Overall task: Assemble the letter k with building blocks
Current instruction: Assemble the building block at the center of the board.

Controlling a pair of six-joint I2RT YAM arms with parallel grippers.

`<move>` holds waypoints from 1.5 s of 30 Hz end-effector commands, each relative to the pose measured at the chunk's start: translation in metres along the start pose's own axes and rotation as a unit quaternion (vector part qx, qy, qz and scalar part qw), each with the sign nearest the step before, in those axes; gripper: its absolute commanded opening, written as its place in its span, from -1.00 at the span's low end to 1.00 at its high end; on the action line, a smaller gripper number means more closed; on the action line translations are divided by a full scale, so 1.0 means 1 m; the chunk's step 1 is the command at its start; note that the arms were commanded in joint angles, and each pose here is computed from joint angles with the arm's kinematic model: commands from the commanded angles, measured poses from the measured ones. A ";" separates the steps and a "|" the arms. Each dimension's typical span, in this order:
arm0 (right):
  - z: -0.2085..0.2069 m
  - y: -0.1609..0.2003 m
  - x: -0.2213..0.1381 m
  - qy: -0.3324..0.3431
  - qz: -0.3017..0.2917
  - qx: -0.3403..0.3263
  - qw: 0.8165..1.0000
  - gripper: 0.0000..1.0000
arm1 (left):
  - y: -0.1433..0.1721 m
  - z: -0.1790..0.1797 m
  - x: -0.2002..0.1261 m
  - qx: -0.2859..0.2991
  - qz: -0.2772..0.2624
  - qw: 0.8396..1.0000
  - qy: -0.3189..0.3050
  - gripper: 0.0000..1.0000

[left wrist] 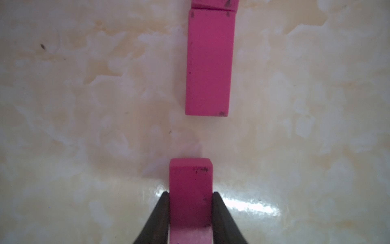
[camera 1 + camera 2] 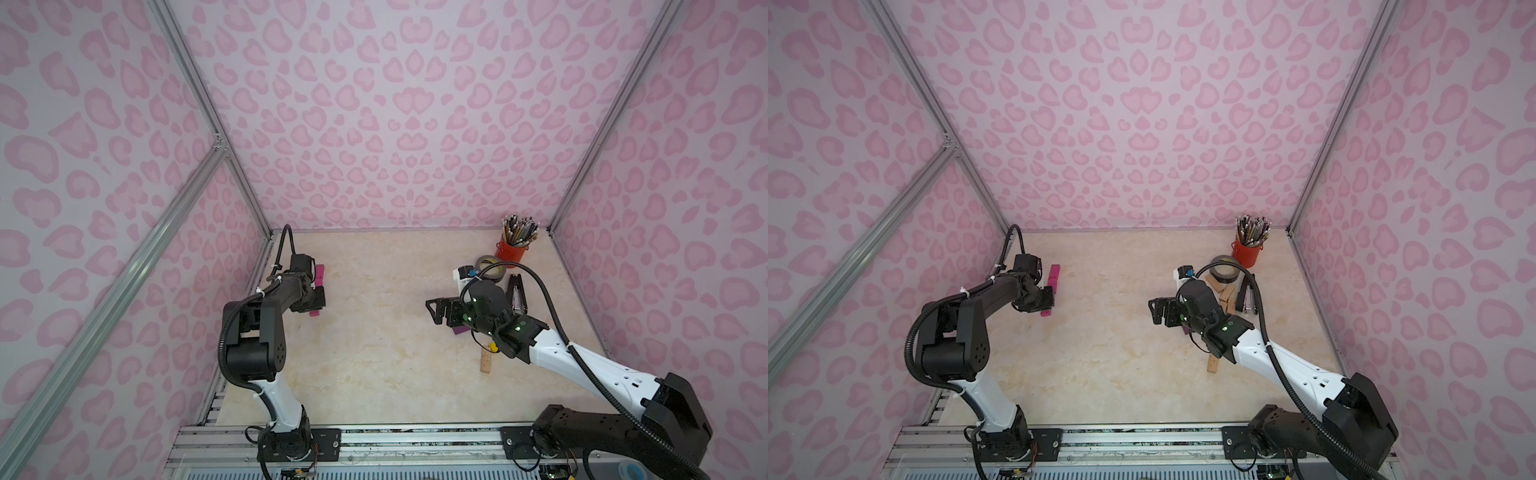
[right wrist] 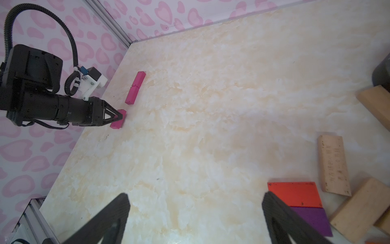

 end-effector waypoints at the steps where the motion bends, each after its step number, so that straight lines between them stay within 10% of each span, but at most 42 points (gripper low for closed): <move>1: 0.000 0.000 0.000 -0.005 -0.003 -0.004 1.000 0.98 | -0.003 -0.001 0.005 0.009 0.006 1.000 0.017 -0.38; 17: 0.020 -0.004 0.006 -0.102 0.025 -0.018 0.994 0.80 | -0.014 -0.002 0.014 0.009 0.013 1.000 0.026 -0.37; 45: 0.013 0.003 0.019 -0.079 0.039 -0.010 0.996 0.79 | -0.021 0.000 0.017 0.004 0.009 0.999 0.036 -0.23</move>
Point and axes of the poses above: each gripper's point midway between its finger pads, its own x axis out along the fingers, its own z axis along the line the jaws close on, y = z × x, the point moved 9 cm from there along -x, back along the fingers, and after that the axes turned 1 degree about x, right-handed, at the moved point
